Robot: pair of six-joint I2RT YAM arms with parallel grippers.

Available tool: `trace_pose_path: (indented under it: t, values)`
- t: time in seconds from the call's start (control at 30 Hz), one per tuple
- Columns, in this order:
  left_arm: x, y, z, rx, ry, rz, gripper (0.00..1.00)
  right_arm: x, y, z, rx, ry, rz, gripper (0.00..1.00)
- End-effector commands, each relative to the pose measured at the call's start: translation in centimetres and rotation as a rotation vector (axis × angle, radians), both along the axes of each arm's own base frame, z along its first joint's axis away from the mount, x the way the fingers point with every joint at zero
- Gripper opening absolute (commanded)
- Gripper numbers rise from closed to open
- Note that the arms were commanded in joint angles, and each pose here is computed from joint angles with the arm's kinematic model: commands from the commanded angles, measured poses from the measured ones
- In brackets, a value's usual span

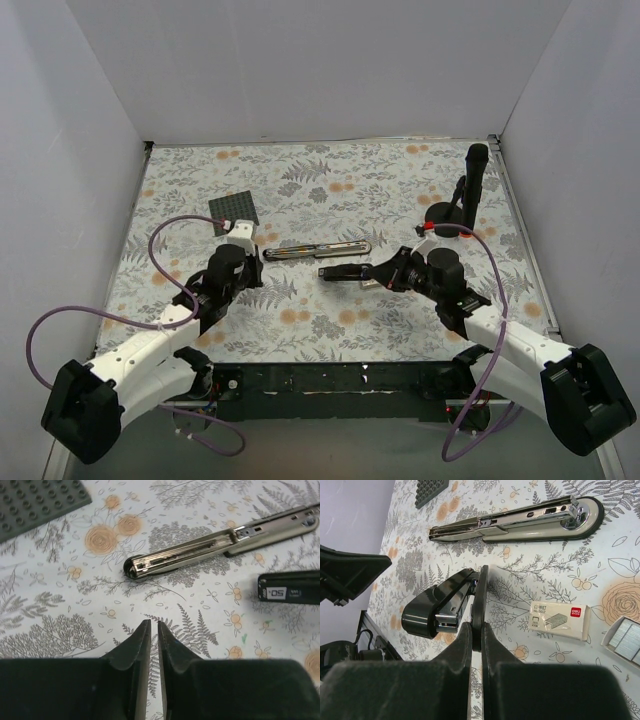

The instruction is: Load the staples into the stapler

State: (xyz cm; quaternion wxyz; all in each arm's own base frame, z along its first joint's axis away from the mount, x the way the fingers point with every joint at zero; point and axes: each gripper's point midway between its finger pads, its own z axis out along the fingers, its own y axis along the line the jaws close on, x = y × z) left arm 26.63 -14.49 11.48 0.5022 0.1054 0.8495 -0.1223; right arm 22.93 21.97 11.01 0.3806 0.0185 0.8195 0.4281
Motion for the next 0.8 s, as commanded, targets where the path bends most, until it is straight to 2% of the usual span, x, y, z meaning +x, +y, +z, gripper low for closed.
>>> trace_pose_path:
  t: [0.0, 0.03, 0.1, 0.13, 0.17, 0.27, 0.3, 0.33, 0.37, 0.4, 0.43, 0.5, 0.6, 0.63, 0.67, 0.77]
  values:
    - [1.0, 2.1, -0.4, -0.178, 0.072, 0.28, 0.12, -0.2, -0.2, -0.7, -0.029, 0.0, 0.005, 0.01]
    - [1.0, 1.8, 0.1, -0.193, 0.065, 0.264, 0.13, -0.1, -0.2, -0.5, -0.031, -0.006, 0.01, 0.01]
    - [0.8, 0.3, 2.4, -0.288, 0.03, 0.197, 0.21, 0.0, -0.2, -0.3, -0.047, -0.018, 0.013, 0.01]
    - [0.7, -0.3, 3.4, -0.327, 0.013, 0.169, 0.3, 0.1, -0.2, -0.2, -0.053, -0.019, 0.014, 0.01]
    - [0.7, -1.0, 4.5, -0.386, 0.006, 0.154, 0.46, 0.1, -0.2, -0.2, -0.062, -0.018, 0.019, 0.01]
    - [0.0, -3.6, 6.4, -0.47, 0.054, 0.072, 0.59, 0.4, 0.0, 0.1, -0.065, -0.023, 0.022, 0.01]
    - [-0.2, -4.5, 6.8, -0.51, 0.085, 0.08, 0.67, 0.4, 0.1, 0.0, -0.071, -0.024, 0.024, 0.01]
    - [-0.9, -6.4, 6.3, -0.495, 0.13, 0.051, 0.7, 0.5, 0.2, 0.2, -0.075, -0.025, 0.025, 0.01]
    - [-1.0, -7.7, 8.1, -0.509, 0.125, 0.042, 0.74, 0.5, 0.3, 0.2, -0.078, -0.024, 0.024, 0.01]
    - [-1.3, -8.9, 8.5, -0.514, 0.14, 0.052, 0.84, 0.7, 0.2, 0.0, -0.089, -0.021, 0.016, 0.01]
    - [-1.7, -10.7, 7.6, -0.46, 0.156, 0.068, 0.86, 0.7, 0.4, 0.1, -0.092, -0.021, 0.018, 0.01]
    - [-1.8, -13.1, 9.3, -0.432, 0.16, 0.071, 0.97, 0.9, 0.4, 0.2, -0.104, -0.02, 0.009, 0.01]
    - [-2.2, -16.2, 8.9, -0.284, 0.146, 0.095, 0.98, 0.9, 0.4, 0.2, -0.124, -0.019, 0.005, 0.01]
    - [-3.5, -17.5, 8.8, -0.244, 0.138, 0.068, 0.98, 0.8, 0.4, 0.2, -0.128, -0.02, 0.006, 0.01]
    - [-3.1, -17.6, 7.7, -0.16, 0.11, 0.107, 0.98, 0.8, 0.4, 0.2, -0.129, -0.018, 0.006, 0.01]
    - [-3.8, -18.9, 7.9, -0.101, 0.072, 0.108, 0.98, 0.8, 0.4, 0.3, -0.137, -0.02, 0.002, 0.01]
